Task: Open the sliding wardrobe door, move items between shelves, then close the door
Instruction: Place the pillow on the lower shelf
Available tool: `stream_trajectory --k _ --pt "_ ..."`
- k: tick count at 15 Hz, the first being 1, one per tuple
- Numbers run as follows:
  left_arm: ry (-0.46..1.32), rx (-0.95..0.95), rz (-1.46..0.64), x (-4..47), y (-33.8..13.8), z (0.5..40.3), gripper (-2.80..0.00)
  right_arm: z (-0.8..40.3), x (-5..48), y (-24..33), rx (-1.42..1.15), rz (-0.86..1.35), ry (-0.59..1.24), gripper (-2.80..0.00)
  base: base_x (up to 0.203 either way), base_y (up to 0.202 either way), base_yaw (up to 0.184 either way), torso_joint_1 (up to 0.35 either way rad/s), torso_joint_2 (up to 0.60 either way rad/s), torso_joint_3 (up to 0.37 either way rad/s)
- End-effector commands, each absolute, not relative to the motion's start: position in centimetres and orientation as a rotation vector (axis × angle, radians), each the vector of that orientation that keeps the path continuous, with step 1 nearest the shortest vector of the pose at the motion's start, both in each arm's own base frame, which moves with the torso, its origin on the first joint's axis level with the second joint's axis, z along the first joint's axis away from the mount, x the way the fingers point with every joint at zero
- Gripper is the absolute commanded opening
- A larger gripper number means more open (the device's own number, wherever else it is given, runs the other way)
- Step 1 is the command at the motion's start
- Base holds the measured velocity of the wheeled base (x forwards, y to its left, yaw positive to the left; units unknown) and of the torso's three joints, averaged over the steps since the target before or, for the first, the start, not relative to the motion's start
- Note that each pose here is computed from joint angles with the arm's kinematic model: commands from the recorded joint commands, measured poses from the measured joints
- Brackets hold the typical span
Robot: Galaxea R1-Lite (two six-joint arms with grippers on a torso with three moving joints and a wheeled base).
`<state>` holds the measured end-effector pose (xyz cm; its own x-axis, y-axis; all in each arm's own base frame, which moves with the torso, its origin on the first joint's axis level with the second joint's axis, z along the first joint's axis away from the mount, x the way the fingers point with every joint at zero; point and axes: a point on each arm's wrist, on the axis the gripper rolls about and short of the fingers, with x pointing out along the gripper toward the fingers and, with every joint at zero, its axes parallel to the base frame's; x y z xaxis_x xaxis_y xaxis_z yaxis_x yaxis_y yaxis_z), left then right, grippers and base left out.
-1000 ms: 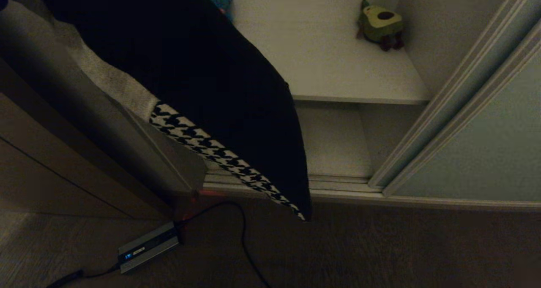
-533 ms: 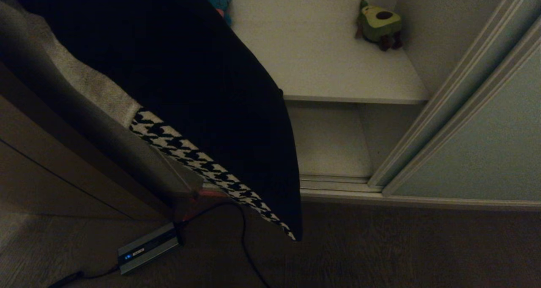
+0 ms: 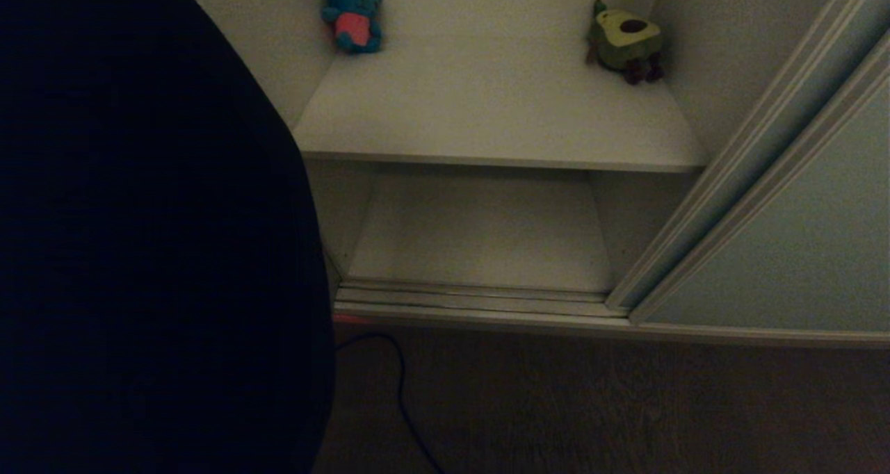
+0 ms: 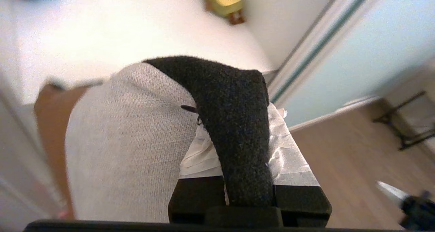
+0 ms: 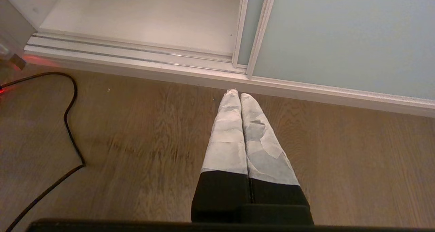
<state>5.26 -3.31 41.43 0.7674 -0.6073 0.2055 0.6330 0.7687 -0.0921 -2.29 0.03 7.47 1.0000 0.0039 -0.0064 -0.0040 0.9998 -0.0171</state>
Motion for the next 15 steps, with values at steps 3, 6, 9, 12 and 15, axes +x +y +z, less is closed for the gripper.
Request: stream_trajectory --k 3,6,9,12,15 --pt "-0.094 -0.144 -0.74 5.8 -3.8 39.5 -2.8 7.3 -2.3 0.0 -0.018 0.005 0.011 -2.8 0.0 0.0 0.0 0.0 0.0 0.0" --pt "-0.039 -0.139 -0.761 6.5 -4.2 38.1 -2.8 7.3 -2.3 0.0 -0.018 0.005 0.011 -2.8 0.0 0.0 0.0 0.0 0.0 0.0" --pt "-0.002 -0.158 -0.797 7.0 -4.6 37.7 -2.8 7.3 -2.3 0.0 -0.017 0.005 0.011 -2.8 0.0 0.0 0.0 0.0 0.0 0.0" --pt "0.041 -0.159 -0.801 8.8 -5.6 37.3 -2.8 7.3 -2.3 0.0 -0.018 0.005 0.011 -2.8 0.0 0.0 0.0 0.0 0.0 0.0" --pt "0.097 -0.171 -0.793 11.2 -6.9 36.7 -2.8 7.3 -2.3 0.0 -0.018 0.005 0.011 -2.8 0.0 0.0 0.0 0.0 0.0 0.0"
